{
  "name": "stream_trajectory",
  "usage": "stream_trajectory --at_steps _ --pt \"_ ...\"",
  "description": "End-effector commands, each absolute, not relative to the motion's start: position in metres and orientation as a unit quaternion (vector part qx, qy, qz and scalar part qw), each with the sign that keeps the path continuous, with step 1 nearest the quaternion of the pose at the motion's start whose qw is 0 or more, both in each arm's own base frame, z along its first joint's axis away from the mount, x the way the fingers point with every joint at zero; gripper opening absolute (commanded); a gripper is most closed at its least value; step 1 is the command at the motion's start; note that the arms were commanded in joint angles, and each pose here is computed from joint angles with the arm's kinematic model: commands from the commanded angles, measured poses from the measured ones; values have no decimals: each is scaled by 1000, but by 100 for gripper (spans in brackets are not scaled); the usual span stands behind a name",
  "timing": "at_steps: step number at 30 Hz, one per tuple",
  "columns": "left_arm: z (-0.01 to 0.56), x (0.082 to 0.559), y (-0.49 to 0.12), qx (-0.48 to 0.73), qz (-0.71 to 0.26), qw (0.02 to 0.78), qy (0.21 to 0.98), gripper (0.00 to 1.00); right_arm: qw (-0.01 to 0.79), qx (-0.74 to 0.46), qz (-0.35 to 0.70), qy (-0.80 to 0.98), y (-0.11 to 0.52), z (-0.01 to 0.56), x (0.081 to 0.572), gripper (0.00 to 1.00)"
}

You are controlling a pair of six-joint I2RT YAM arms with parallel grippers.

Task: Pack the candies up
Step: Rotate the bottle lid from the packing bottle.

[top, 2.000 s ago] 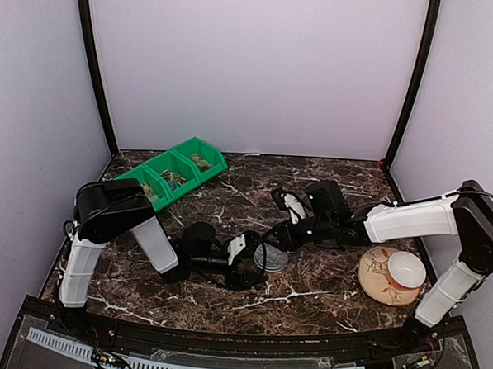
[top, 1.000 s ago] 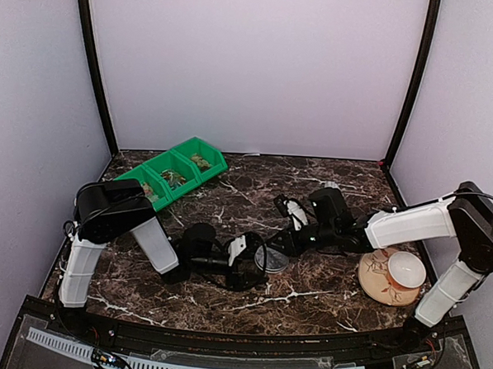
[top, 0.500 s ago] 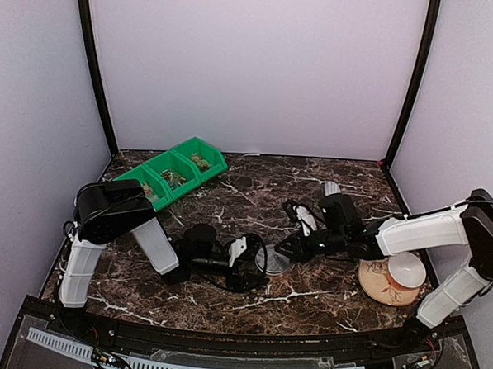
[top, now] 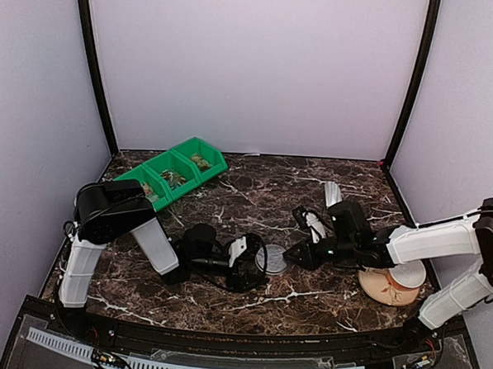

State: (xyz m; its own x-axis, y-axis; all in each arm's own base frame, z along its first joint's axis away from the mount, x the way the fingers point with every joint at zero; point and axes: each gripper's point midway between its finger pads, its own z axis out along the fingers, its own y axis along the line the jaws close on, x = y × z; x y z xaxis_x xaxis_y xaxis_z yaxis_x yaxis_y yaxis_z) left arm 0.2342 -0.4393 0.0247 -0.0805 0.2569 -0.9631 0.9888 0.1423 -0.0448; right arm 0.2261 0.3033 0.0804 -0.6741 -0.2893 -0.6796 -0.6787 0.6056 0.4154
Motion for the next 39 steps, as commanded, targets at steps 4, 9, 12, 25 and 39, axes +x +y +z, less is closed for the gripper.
stream_trajectory --at_steps 4,9,12,25,39 --pt "-21 239 -416 477 -377 383 696 77 260 -291 356 849 302 84 200 19" --pt "-21 239 -416 477 -377 382 696 80 261 -294 345 852 299 86 193 21" --pt "-21 237 -416 480 -380 379 694 82 271 -294 334 854 294 90 195 26" --pt "-23 230 -419 492 -393 368 684 91 352 -318 253 844 301 142 245 78" --pt "-23 225 -419 499 -401 362 677 87 289 -367 266 843 349 118 279 61"
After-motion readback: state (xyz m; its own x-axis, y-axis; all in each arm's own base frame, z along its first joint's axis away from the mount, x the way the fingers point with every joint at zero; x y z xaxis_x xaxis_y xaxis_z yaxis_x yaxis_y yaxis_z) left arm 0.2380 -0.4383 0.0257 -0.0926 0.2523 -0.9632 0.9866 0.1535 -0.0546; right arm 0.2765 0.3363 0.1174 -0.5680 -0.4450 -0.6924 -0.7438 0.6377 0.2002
